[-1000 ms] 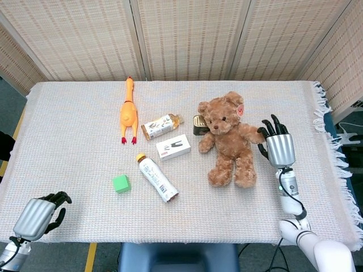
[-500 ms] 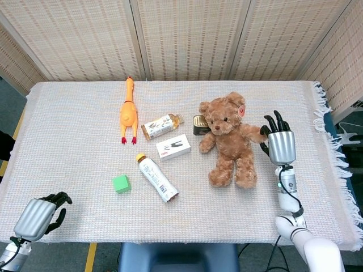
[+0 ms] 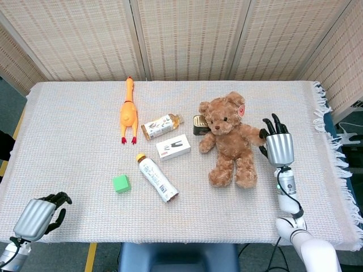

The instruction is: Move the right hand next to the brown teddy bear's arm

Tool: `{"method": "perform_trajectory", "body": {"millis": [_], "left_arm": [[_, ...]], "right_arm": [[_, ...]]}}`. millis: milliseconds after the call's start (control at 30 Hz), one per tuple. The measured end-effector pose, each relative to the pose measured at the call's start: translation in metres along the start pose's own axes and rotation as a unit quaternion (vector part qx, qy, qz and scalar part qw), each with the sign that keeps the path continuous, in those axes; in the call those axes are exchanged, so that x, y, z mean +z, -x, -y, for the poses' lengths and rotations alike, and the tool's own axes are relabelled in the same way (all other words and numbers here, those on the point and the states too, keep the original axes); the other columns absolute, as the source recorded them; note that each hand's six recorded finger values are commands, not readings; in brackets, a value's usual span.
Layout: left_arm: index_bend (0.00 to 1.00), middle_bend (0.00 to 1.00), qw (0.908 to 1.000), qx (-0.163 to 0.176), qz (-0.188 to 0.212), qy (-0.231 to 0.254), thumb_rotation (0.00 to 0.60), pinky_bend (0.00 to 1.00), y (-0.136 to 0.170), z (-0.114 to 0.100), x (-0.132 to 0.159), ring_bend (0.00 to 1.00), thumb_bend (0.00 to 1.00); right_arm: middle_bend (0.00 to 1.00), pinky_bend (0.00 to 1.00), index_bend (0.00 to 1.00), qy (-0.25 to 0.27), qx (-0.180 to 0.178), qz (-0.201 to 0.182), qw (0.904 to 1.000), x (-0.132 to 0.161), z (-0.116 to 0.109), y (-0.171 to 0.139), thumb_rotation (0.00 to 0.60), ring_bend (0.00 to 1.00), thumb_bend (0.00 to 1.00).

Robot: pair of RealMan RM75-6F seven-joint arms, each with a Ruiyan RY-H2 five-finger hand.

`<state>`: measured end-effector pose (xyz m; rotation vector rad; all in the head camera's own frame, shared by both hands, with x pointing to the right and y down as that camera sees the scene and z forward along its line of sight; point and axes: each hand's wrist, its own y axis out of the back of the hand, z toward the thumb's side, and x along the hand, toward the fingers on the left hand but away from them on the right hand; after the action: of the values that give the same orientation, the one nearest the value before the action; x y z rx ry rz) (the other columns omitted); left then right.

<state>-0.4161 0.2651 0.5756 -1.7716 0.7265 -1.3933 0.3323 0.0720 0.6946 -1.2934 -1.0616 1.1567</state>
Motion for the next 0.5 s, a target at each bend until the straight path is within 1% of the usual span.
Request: {"method": "perform_trajectory", "body": {"millis": [67,133,200,400,467,500], "left_arm": [[0.41,0.36,1.0,0.0,0.001,-0.001,0.6,0.67,0.0,0.0,0.0,0.46,0.57],[0.41,0.36,1.0,-0.003,0.001,-0.002,0.6,0.67,0.0,0.001,0.0,0.46,0.57],[0.41,0.36,1.0,-0.002,0.001,-0.001,0.6,0.67,0.0,0.001,0.001,0.46,0.57],[0.41,0.36,1.0,-0.003,-0.001,-0.001,0.6,0.67,0.001,0.001,0.0,0.46,0.57],[0.41,0.36,1.0,-0.001,-0.001,-0.001,0.6,0.67,0.0,0.0,0.0,0.46,0.57],[0.41,0.36,1.0,-0.001,-0.001,-0.001,0.6,0.67,0.0,0.0,0.0,0.46,0.57]], "right_arm": [[0.24,0.37,0.64,0.011,-0.013,0.001,0.9999,0.001,-0.005,0.001,0.6,0.11,0.19],[0.24,0.37,0.64,0.018,-0.011,-0.001,0.9998,0.003,-0.004,-0.001,0.6,0.11,0.19],[0.24,0.37,0.64,0.015,-0.005,-0.007,0.9999,0.004,-0.001,-0.003,0.6,0.11,0.19],[0.24,0.37,0.64,-0.002,0.039,-0.012,0.9992,0.003,0.015,-0.009,0.6,0.11,0.19],[0.24,0.37,0.64,-0.006,0.039,-0.009,0.9992,0.002,0.016,-0.008,0.6,0.11,0.19],[0.24,0.37,0.64,-0.004,0.033,-0.007,0.9994,0.002,0.013,-0.007,0.6,0.11,0.19]]}}
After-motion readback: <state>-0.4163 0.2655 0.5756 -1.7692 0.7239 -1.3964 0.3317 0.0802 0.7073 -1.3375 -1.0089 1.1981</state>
